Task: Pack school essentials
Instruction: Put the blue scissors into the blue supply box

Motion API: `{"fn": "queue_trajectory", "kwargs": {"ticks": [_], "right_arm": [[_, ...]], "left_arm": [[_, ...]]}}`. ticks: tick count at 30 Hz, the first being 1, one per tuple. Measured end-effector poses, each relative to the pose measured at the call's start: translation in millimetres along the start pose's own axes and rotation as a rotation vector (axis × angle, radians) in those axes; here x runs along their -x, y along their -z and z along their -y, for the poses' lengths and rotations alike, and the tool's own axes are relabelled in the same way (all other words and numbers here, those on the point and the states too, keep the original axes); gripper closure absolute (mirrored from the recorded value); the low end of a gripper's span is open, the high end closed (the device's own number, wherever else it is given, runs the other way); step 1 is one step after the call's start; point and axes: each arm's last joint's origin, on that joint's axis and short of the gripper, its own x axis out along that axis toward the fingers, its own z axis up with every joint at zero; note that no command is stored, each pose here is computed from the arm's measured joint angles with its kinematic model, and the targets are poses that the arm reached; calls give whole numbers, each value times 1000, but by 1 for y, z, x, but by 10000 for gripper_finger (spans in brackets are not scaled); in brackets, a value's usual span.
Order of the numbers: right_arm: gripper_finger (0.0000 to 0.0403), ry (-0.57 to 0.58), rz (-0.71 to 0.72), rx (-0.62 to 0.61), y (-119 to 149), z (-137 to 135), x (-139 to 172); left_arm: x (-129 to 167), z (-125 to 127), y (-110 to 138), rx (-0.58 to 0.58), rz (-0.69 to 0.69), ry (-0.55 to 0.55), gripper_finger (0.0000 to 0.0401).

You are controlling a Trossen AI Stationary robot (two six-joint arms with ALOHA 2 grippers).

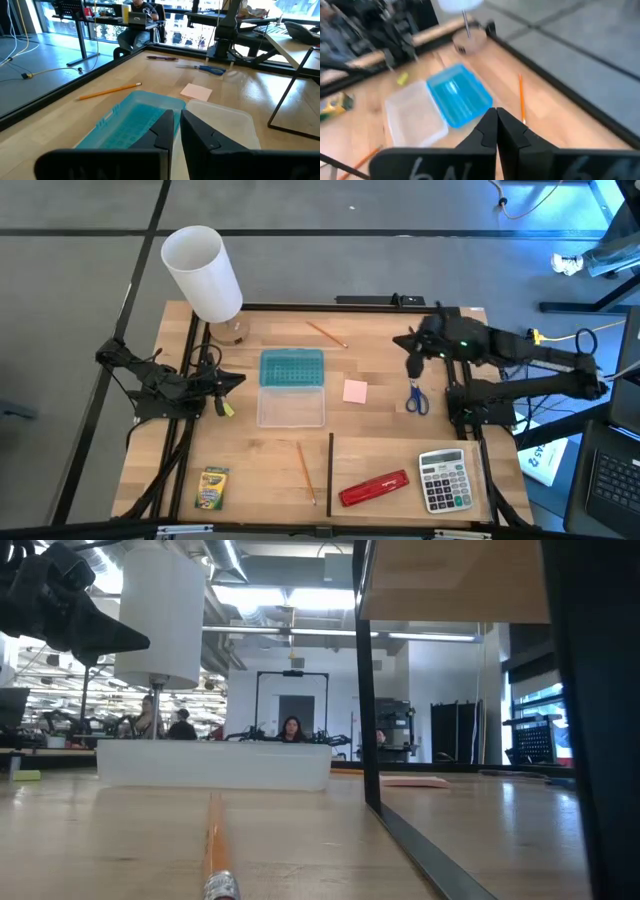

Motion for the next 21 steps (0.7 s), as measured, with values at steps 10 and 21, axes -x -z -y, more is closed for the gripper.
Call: {"fn": "queue_trajectory", "kwargs": {"ticks": [10,21], "right_arm": [[399,-37,-342,64,-29,-24,-38],[347,-22,-419,78,-39,-30,-46]], "left_arm": [[3,1,-11,-16,27,42,374],[18,3,-88,-170,109,29,374]]}}
